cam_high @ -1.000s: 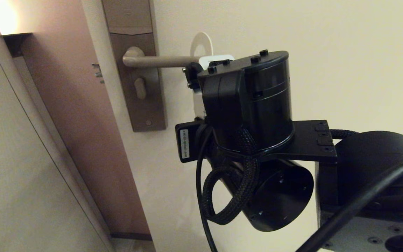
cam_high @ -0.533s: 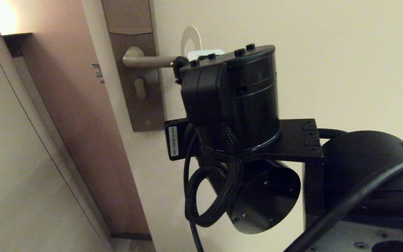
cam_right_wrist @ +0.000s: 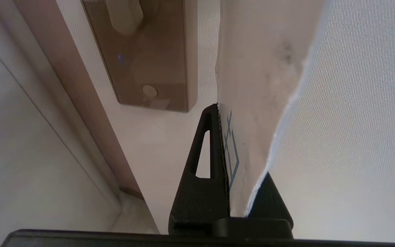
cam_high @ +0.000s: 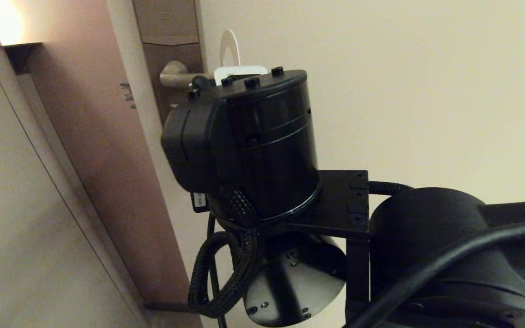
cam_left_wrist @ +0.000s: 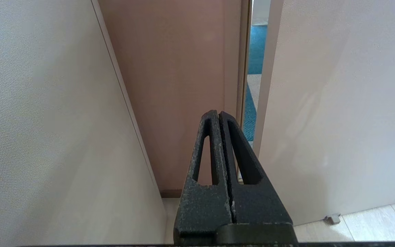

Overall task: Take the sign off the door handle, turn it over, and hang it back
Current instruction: Hang the sign back with the other side facing out

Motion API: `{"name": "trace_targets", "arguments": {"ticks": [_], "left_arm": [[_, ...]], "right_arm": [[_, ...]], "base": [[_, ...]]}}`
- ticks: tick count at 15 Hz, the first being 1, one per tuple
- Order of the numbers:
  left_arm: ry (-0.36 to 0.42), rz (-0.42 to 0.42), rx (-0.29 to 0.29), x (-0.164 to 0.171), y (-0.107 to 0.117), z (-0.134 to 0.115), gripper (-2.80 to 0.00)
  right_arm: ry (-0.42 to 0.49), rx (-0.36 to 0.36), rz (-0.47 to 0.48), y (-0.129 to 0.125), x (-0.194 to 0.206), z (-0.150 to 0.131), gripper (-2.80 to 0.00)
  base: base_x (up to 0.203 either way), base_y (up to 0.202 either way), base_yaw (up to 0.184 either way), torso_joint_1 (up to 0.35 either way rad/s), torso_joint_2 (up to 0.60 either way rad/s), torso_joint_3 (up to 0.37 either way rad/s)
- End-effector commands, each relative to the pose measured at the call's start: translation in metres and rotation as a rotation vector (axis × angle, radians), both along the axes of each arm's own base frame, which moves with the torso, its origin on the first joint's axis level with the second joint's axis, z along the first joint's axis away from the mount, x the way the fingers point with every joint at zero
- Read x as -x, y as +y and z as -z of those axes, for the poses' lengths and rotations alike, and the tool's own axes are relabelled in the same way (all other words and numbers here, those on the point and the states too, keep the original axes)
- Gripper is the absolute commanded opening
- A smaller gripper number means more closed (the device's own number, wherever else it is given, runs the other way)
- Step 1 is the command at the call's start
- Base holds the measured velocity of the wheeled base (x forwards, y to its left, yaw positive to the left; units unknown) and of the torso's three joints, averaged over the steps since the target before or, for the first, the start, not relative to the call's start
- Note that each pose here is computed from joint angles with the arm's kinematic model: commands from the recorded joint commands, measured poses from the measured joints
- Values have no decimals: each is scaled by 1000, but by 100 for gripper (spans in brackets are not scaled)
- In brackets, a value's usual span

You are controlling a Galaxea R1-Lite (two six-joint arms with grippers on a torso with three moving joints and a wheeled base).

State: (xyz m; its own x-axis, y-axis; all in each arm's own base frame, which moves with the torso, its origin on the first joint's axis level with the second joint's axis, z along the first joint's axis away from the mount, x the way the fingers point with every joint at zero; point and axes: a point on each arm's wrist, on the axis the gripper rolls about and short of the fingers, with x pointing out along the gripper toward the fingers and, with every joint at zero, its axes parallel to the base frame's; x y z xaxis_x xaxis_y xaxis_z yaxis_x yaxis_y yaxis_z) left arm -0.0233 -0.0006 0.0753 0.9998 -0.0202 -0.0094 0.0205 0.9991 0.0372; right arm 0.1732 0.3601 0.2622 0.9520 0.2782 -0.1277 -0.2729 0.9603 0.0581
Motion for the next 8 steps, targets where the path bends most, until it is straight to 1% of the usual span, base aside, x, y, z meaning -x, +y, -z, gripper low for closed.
{"name": "trace_targets", "arguments": {"ticks": [1, 5, 8], "left_arm": [[1, 0, 1, 0, 0, 0, -280], [1, 0, 0, 0, 0, 0, -280], [1, 0, -1, 0, 0, 0, -280]], "right_arm": [[-4, -1, 6, 7, 2, 2, -280], [-5, 14, 11, 18, 9, 11, -280], [-14, -11, 9, 28, 9, 12, -280]], "base": [[0, 0, 0, 0, 0, 0], [0, 0, 0, 0, 0, 0], [0, 0, 0, 0, 0, 0]]}}
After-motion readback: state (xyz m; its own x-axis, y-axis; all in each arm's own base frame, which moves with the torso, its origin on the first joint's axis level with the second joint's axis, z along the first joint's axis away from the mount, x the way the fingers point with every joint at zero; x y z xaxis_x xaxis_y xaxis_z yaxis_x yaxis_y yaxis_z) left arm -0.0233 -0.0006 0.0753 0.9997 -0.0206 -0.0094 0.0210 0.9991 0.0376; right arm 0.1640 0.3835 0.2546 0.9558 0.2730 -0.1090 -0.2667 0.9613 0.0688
